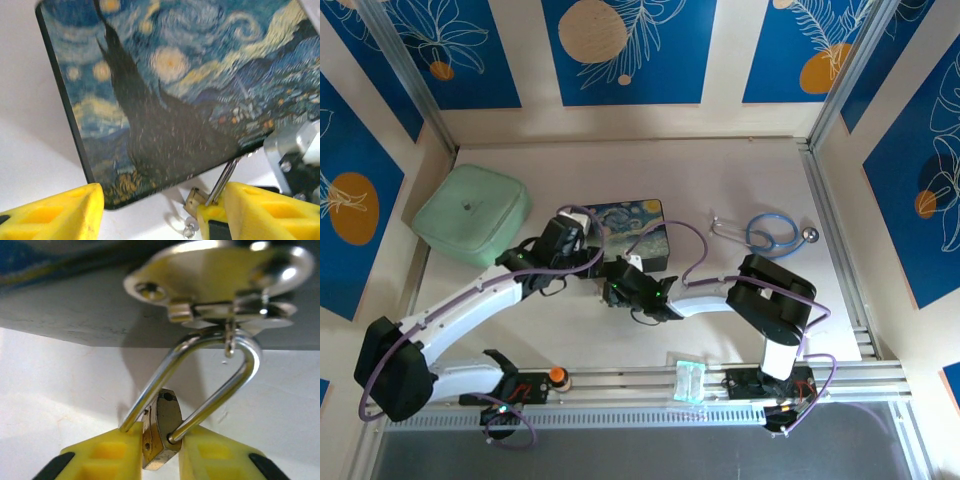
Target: Unlock the padlock with the key
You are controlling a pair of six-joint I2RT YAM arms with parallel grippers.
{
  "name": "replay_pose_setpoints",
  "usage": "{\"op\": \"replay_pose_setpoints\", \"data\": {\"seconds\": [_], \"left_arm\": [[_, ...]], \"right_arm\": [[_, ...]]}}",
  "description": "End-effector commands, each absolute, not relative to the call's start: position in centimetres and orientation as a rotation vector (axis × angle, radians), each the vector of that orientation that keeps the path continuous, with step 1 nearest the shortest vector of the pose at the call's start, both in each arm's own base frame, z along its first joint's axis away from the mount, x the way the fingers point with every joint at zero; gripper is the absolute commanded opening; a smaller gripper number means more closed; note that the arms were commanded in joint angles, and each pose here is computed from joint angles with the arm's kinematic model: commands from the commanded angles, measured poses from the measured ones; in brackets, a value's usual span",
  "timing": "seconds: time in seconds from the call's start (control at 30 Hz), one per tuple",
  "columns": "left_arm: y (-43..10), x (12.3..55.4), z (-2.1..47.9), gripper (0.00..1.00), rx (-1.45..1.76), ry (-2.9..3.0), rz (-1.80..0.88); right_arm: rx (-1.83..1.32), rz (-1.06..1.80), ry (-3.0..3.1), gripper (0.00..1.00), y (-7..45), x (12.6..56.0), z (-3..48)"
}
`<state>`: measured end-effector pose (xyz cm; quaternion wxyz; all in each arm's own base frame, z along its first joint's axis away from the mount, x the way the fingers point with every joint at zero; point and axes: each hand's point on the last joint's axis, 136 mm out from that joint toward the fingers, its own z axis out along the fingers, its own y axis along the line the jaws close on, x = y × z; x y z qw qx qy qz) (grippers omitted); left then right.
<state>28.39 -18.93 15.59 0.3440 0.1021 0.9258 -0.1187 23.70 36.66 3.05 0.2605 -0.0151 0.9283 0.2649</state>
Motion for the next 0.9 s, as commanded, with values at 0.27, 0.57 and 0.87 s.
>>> {"op": "replay_pose_setpoints", "data": {"seconds": [0.27,0.57,0.87], "left_arm": [[-22.6,32.2,18.1,0.67,0.782,2.251,-0.124],[-25.7,29.2,9.9,0.75,1.346,2.240,0.175],[-26.5,27.0,7.4,0.69,1.512,2.207,0.341]], "right_arm": [[0.055,0.725,2.624,0.06,31.5,22.0,0.7],[0.111,0.978,2.650,0.06,28.2,20.5,-0.3],[0.174,1.194,2.590,0.05,26.8,20.9,-0.6]]}}
